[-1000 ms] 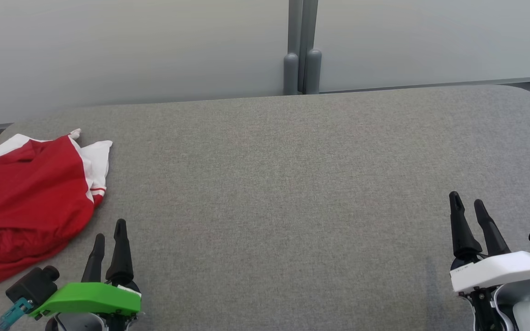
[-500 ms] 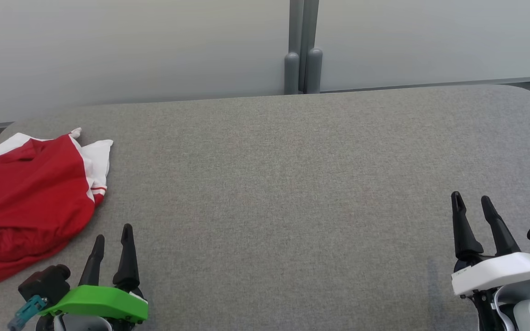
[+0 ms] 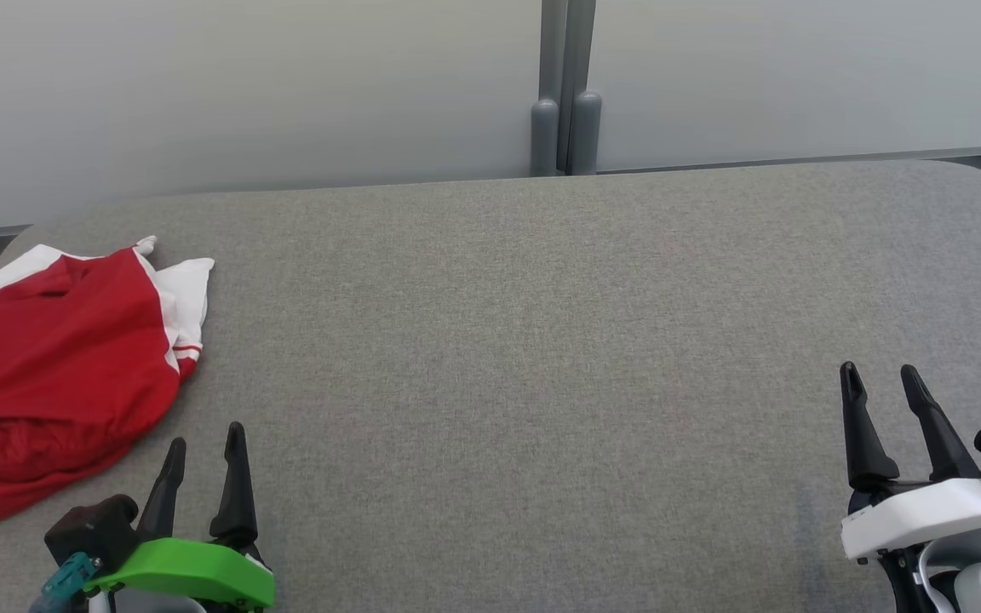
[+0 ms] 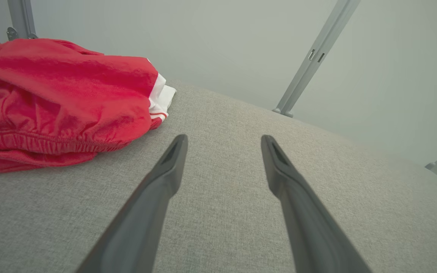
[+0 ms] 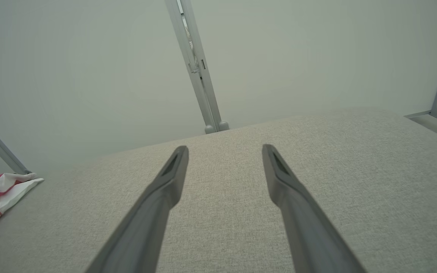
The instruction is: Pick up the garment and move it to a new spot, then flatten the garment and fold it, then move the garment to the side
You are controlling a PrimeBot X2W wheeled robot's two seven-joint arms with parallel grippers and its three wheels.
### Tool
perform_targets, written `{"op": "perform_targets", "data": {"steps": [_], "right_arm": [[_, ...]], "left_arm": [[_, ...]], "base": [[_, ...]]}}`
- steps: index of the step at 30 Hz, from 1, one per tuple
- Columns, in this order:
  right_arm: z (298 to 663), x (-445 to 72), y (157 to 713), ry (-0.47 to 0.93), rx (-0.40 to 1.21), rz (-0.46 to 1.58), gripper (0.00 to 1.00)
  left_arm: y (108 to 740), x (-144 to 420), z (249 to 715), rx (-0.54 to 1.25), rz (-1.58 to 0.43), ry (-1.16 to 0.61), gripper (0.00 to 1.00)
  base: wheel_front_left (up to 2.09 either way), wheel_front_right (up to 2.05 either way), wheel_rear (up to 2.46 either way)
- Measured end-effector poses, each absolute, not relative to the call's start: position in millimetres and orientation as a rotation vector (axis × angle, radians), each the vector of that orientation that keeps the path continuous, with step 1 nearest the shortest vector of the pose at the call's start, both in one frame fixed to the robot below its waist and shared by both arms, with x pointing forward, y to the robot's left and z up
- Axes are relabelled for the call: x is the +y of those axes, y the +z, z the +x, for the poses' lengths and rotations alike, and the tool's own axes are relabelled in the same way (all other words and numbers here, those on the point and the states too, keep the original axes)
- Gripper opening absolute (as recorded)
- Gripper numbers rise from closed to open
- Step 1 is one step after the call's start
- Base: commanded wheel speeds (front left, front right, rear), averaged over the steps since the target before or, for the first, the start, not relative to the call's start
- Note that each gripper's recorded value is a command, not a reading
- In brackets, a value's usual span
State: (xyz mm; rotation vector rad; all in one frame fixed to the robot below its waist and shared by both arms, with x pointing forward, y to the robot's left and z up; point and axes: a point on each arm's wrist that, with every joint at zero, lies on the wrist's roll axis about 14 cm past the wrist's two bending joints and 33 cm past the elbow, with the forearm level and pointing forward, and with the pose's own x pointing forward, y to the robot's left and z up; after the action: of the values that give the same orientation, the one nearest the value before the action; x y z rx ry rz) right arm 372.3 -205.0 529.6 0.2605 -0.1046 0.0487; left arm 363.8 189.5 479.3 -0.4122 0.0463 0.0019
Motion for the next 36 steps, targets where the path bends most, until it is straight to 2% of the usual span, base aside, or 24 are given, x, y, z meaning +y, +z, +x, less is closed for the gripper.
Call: {"op": "perform_targets", "data": {"steps": [16,36], "right_arm": [[366.8,-212.2,533.6,0.044,-0.131,0.154,1.0],[365.3,-205.9,526.1,0.061,-0.125,0.13,1.0]], "left_arm": [[480.3,181.7,361.7,0.032,-0.255,-0.051,1.0],[478.9,182.2,357.3,0.022,-0.122,-0.076,1.0]], "base": [[0.0,0.0,0.0],[0.0,0.0,0.0]]}}
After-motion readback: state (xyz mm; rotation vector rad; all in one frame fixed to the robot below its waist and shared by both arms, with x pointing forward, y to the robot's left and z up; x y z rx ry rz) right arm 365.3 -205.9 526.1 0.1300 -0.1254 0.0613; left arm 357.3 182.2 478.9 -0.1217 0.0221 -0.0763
